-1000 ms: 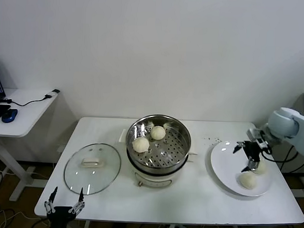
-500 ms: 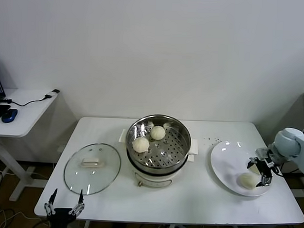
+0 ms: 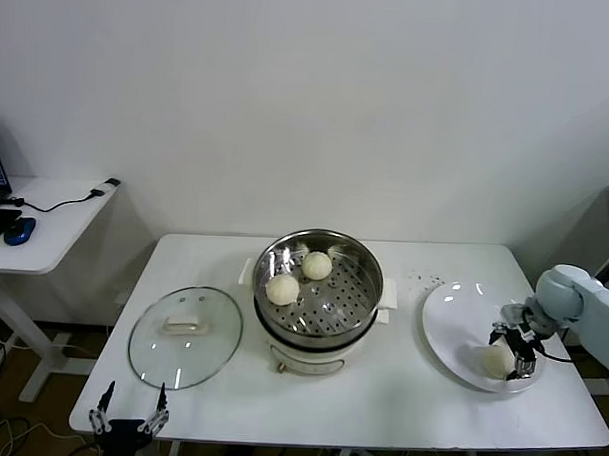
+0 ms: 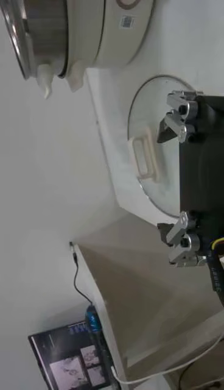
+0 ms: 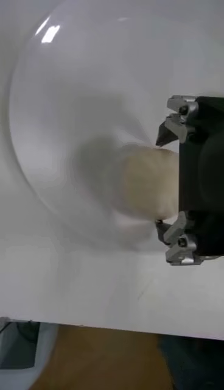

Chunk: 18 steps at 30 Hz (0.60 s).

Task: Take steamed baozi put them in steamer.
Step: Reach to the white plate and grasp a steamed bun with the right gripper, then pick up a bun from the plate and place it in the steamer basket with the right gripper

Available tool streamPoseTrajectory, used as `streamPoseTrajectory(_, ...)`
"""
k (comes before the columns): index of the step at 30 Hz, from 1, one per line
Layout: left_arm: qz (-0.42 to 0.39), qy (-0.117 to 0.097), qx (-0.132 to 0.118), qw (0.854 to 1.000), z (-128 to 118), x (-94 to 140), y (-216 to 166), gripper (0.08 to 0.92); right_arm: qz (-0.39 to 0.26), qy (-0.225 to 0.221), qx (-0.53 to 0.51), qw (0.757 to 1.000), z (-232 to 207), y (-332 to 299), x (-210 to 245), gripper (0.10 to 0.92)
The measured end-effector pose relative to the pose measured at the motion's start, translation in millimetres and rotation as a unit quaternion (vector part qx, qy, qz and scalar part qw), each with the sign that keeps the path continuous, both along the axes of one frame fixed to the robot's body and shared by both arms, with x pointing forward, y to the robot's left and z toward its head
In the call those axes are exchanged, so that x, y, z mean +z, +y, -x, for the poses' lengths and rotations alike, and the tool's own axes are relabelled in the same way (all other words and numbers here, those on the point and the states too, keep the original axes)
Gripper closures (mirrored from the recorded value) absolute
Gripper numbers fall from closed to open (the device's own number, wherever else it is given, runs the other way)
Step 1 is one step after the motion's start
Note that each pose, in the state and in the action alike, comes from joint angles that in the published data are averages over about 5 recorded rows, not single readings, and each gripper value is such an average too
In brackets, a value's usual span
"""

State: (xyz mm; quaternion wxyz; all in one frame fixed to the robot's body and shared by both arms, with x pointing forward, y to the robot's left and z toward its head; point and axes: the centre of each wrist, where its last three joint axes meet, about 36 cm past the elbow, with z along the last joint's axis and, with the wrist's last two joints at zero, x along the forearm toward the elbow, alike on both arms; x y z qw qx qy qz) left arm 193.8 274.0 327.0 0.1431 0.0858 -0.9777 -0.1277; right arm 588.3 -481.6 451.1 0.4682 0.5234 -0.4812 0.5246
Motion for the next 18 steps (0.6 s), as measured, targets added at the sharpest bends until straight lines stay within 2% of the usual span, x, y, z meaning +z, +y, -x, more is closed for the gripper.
streamPoseTrajectory(9, 0.001, 0.000, 0.001, 1.000, -0.1, -0.5, -1.5, 0.177, -0.005, 0.007, 0.003, 1.000, -6.9, 2.3, 0.5, 0.416)
streamPoseTrajectory(18, 0.001, 0.001, 0.001, 1.000, 2.2, -1.2, -1.7, 0.177, -0.012, 0.009, 0.023, 1.000, -13.1, 5.3, 15.1, 0.445)
